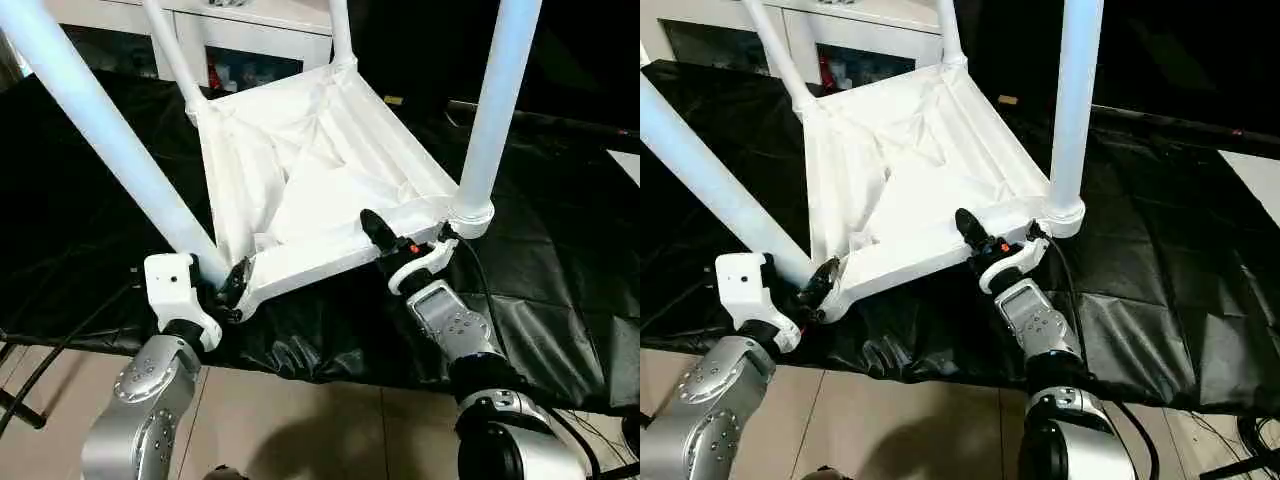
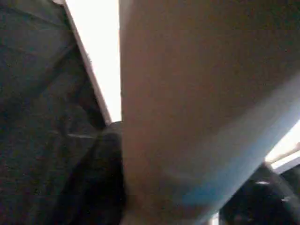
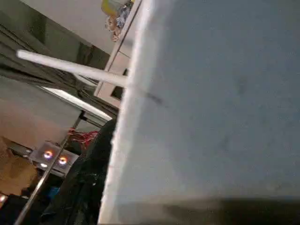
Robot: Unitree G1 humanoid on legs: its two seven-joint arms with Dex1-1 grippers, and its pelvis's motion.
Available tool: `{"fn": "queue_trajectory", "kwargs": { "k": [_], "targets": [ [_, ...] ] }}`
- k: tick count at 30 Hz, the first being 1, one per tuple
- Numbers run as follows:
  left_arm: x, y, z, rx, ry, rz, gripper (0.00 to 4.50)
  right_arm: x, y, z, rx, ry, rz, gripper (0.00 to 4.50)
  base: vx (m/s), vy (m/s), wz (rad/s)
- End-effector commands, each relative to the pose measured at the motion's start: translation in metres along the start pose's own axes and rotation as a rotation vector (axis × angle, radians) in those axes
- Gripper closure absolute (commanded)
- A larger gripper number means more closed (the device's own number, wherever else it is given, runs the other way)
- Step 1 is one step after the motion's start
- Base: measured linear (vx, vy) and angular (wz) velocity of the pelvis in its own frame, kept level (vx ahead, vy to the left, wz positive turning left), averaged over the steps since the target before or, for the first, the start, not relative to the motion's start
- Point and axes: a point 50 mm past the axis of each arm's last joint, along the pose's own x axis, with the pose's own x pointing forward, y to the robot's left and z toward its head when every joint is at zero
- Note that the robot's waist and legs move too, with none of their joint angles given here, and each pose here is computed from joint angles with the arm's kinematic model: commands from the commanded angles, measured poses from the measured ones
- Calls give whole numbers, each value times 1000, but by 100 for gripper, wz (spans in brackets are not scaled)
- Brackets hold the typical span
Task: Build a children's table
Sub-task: Flip table
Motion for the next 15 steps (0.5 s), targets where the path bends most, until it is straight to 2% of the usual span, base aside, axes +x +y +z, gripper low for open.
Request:
{"fn": "queue_trajectory", "kwargs": {
  "k": [1, 2, 6, 7, 9, 12, 15],
  "targets": [
    [3, -9, 7, -18, -31, -65, 144, 8, 15, 25, -120, -62, 35, 240, 0, 0, 0],
    [3, -9, 7, -18, -31, -68, 128, 8, 16, 28, -127, -71, 29, 241, 0, 0, 0],
    [-2, -6, 7, 1, -15, -88, 99, 5, 15, 56, -207, -164, -31, 241, 0, 0, 0],
    [-3, -5, 6, 5, -9, -93, 80, 4, 16, 61, -219, -183, -37, 241, 0, 0, 0],
    [-9, -2, 3, 30, 19, -118, 70, 1, 17, 79, -262, -243, -64, 241, 0, 0, 0],
    [-12, -1, -2, 73, 54, -139, 30, -2, 19, 90, -299, -272, -79, 241, 0, 0, 0],
    [-15, -1, -5, 104, 79, -157, 18, -6, 23, 102, -361, -295, -84, 241, 0, 0, 0]
  ]
}}
